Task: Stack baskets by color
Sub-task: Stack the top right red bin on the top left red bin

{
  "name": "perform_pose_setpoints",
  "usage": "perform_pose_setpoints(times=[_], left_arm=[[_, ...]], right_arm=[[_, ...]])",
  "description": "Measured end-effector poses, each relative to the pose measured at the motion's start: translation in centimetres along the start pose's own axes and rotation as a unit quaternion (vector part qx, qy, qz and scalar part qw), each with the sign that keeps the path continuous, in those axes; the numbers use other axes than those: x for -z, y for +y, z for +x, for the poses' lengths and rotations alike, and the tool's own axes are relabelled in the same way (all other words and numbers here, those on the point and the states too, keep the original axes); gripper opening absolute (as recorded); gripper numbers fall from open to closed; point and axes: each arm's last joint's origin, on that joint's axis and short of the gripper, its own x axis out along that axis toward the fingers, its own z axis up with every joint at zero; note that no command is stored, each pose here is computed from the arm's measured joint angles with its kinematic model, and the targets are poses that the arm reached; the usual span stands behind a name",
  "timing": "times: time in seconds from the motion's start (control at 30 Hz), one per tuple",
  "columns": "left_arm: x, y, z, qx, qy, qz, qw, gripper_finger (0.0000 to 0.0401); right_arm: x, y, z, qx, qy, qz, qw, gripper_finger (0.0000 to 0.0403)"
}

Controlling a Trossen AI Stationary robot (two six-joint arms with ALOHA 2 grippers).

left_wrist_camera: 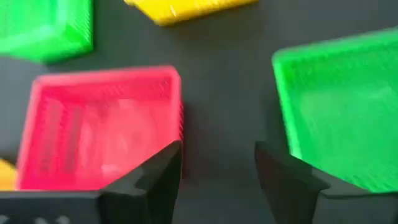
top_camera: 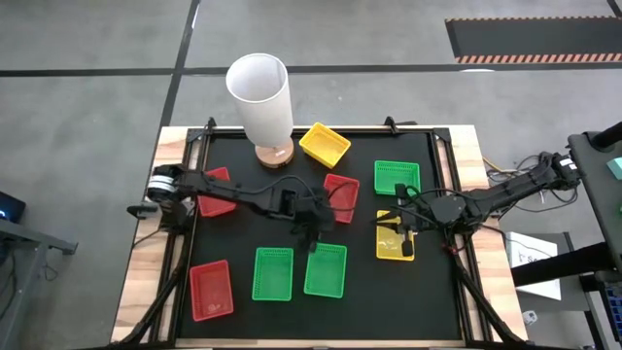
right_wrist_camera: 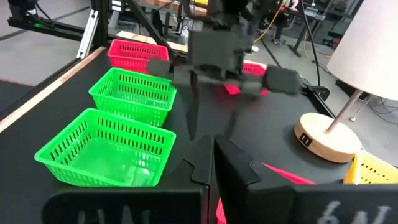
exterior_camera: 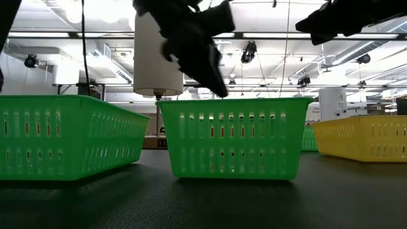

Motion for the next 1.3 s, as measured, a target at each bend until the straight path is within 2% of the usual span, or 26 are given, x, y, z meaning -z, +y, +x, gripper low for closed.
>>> perform_pose_setpoints(times=[0.13, 0.33, 0.47, 0.77, 0.87, 1.1, 1.3], left_arm=[[-0.5, 0.7, 2.0, -0.021, -0.044, 0.016, 0.999, 0.0224], [0.3, 1.8, 5.1, -0.036, -0.043, 0.018, 0.998, 0.0228], [0.9, 2.3, 5.9, -0.04, -0.037, 0.01, 0.998, 0.0225], [1.1, 2.7, 5.9, -0.031, -0.041, 0.005, 0.999, 0.0169], [1.3, 2.6, 6.4, -0.012, -0.042, 0.005, 0.999, 0.0158], [2.1, 2.5, 7.8, -0.01, -0.026, 0.007, 1.0, 0.0133], [1.8, 2.6, 7.6, -0.015, -0.036, 0.016, 0.999, 0.0074]], right_arm=[[0.0, 0.0, 0.0, 0.0, 0.001, 0.0, 1.0, 0.0009], [0.1, 0.0, 0.0, -0.001, 0.003, 0.001, 1.0, 0.0009], [0.2, 0.0, 0.0, -0.001, 0.005, 0.0, 1.0, 0.0009], [0.2, 0.0, 0.0, -0.001, 0.004, 0.0, 1.0, 0.0009], [0.2, 0.0, 0.0, -0.001, 0.004, 0.0, 1.0, 0.0009], [0.2, 0.0, 0.0, -0.001, 0.005, 0.0, 1.0, 0.0009], [0.2, 0.0, 0.0, -0.001, 0.005, 0.0, 1.0, 0.0009]])
